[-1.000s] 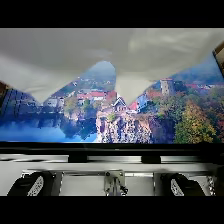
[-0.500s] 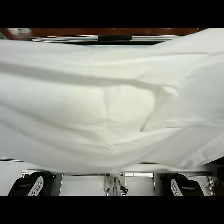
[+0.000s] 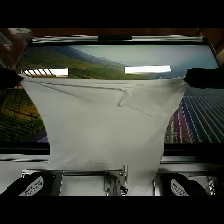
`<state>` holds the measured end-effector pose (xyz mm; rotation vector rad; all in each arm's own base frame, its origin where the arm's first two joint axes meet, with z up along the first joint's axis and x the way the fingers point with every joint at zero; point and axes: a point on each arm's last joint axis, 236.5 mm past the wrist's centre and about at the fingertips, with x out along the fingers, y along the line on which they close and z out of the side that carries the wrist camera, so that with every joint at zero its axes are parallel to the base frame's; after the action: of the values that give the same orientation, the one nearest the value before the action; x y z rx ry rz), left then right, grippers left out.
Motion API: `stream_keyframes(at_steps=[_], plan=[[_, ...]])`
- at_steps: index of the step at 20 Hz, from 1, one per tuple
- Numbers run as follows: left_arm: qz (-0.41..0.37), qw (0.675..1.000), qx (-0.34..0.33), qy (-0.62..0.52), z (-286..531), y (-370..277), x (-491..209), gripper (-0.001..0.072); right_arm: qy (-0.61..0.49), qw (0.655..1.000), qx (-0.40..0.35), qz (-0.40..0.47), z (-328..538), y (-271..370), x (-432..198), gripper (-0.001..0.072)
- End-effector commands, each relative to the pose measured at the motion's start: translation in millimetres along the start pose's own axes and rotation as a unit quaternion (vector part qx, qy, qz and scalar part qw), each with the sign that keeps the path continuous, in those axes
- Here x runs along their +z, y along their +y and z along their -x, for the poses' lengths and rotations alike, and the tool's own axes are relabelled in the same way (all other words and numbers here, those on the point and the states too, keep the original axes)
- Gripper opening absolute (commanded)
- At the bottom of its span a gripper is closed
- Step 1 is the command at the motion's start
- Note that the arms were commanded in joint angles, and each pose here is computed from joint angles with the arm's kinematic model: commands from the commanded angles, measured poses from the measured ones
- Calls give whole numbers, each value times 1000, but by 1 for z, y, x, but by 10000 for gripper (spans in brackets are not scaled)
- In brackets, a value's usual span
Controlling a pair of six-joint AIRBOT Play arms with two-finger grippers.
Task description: Fold the shirts.
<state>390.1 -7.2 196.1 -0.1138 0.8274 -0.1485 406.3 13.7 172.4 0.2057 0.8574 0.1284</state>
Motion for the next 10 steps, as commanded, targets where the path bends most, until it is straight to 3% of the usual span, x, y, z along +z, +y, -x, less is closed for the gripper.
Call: stream_keyframes(at_steps=[1,5,10], plan=[[54,995,-28,83,-112,18,-27,34,-29,993,48,-103,-109,-8,15,56],[68,996,-29,41,-192,25,4,34,-123,988,15,-91,-184,-17,47,57],[88,995,-5,-52,-233,49,47,33,-225,971,-25,-77,-208,-40,79,57]])
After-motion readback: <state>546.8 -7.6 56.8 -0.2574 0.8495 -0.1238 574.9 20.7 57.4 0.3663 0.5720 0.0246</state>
